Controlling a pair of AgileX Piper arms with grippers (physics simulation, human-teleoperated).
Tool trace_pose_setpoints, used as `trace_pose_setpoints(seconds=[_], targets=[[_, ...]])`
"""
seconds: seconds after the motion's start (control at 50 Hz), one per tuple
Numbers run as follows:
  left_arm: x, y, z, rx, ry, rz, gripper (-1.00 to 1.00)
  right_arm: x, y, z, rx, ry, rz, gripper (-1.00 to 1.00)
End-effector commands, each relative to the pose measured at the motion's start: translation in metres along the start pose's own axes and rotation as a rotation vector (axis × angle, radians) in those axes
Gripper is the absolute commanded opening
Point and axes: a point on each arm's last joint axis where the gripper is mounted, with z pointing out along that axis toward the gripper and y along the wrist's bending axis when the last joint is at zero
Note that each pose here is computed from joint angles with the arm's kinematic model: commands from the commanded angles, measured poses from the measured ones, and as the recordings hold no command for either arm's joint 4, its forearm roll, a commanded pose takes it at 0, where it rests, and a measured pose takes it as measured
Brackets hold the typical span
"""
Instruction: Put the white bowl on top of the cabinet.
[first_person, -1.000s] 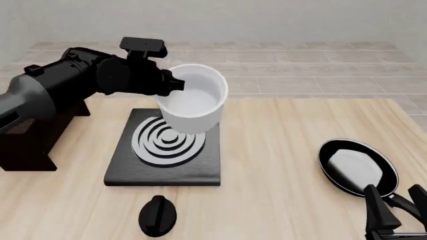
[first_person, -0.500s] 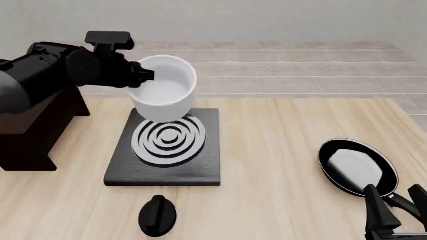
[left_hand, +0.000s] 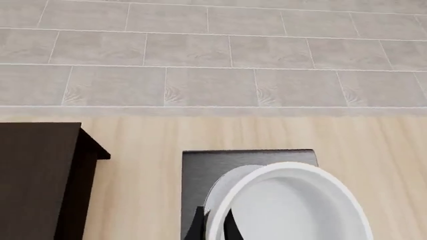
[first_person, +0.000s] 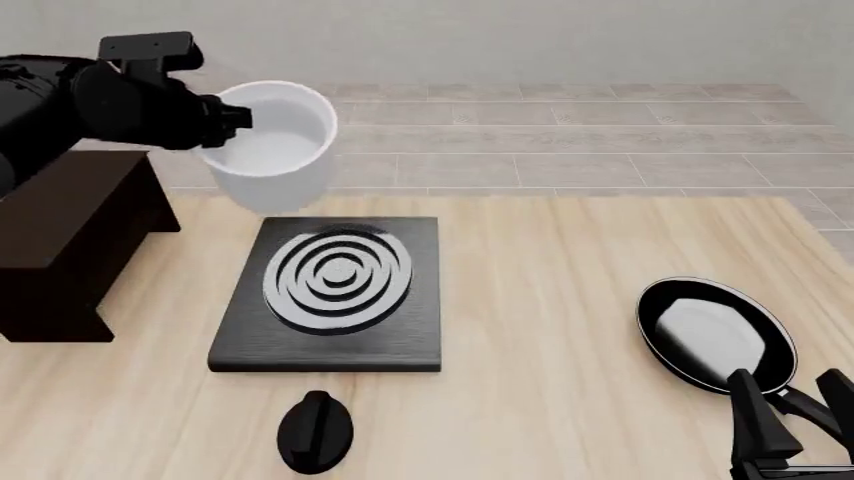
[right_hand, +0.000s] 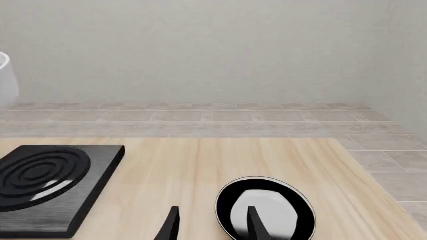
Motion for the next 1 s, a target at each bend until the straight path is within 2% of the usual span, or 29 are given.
trace_pose_setpoints(seconds=[0.02,0.08,0.26,0.32,0.34,0.36,0.48,0.72,0.8,1.0], targets=[[-0.016,0.018,-0.01,-0.033,-0.037,-0.044,-1.0,0.0,0.0,0.0,0.0,0.0,0.0,1.0],[-0.018,0.021,-0.013,-0.04,-0.042,-0.05,-1.0,0.0,0.0,0.0,0.0,0.0,0.0,1.0],[-0.025,0.046,-0.017,-0.095,-0.059,-0.056,-1.0,0.0,0.0,0.0,0.0,0.0,0.0,1.0],[-0.025,0.048,-0.015,-0.099,-0.056,-0.067,-1.0,0.0,0.0,0.0,0.0,0.0,0.0,1.0],[-0.025,0.052,-0.014,-0.108,-0.058,-0.062,-1.0,0.0,0.0,0.0,0.0,0.0,0.0,1.0],[-0.024,0.056,-0.011,-0.115,-0.053,-0.09,-1.0,0.0,0.0,0.0,0.0,0.0,0.0,1.0],[-0.025,0.07,-0.013,-0.148,-0.061,-0.085,-1.0,0.0,0.0,0.0,0.0,0.0,0.0,1.0],[-0.031,0.084,-0.019,-0.178,-0.076,-0.113,-1.0,0.0,0.0,0.0,0.0,0.0,0.0,1.0],[-0.033,0.093,-0.022,-0.2,-0.082,-0.121,-1.0,0.0,0.0,0.0,0.0,0.0,0.0,1.0],[-0.027,0.11,-0.024,-0.238,-0.08,-0.142,-1.0,0.0,0.0,0.0,0.0,0.0,0.0,1.0]])
